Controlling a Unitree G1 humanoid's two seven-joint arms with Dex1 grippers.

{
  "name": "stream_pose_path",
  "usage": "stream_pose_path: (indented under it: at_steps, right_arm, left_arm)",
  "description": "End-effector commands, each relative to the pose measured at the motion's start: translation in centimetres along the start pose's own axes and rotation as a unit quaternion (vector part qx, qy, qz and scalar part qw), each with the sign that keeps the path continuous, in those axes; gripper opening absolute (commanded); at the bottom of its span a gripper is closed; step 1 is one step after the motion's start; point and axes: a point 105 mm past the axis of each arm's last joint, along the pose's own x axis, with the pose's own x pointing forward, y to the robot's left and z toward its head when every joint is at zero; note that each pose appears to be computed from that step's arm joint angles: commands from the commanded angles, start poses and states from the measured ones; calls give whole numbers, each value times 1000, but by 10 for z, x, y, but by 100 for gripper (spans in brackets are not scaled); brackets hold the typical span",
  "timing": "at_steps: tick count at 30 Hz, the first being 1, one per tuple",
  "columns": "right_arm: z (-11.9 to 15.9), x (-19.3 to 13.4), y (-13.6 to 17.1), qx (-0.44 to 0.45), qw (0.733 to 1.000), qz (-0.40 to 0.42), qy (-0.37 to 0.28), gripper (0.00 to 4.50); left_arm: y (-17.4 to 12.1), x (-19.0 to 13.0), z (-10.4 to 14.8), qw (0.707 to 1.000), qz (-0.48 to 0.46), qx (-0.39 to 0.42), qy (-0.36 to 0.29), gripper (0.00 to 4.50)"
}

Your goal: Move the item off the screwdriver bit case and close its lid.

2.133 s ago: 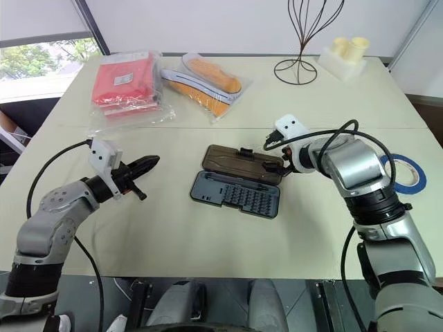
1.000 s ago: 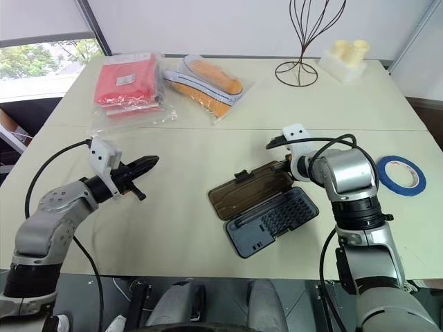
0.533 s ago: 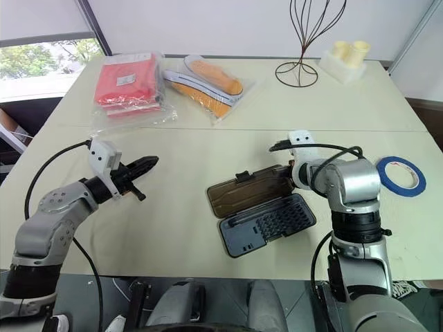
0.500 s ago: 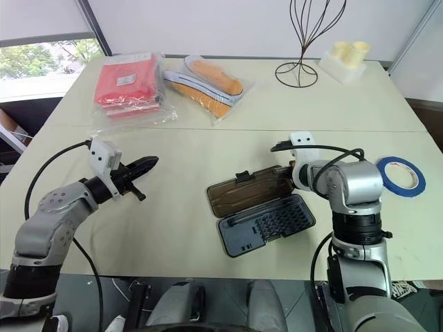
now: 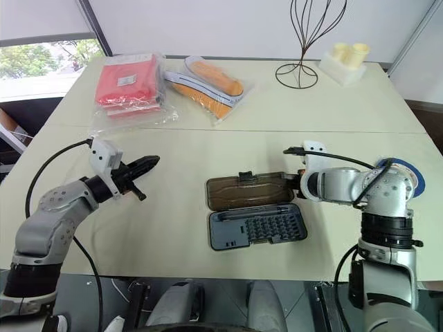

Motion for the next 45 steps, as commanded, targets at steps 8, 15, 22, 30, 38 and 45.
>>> stream_pose_path:
  at_steps: [8,15,22,30,38,45]
  right_arm:
    - [-32,1,10,2,998,7,62,3]
    - [-29,-1,12,-15,998,11,61,3]
    - [-24,-4,21,-45,997,30,60,3]
    - [-25,-4,22,-51,996,32,64,3]
    - [-21,-3,12,-24,998,0,54,3]
    - [-21,-4,5,-11,999,-17,47,3]
  left_arm:
    - [1,-2,11,1000,-1,20,-13,0]
    - [1,-2,10,1000,0,19,-14,0]
    - [1,-1,11,1000,-1,20,-14,0]
    - [0,-2,10,1000,-1,21,-12,0]
    - [-1,-1,9,1000,-2,21,-12,0]
    - [-1,0,9,1000,-4,21,-12,0]
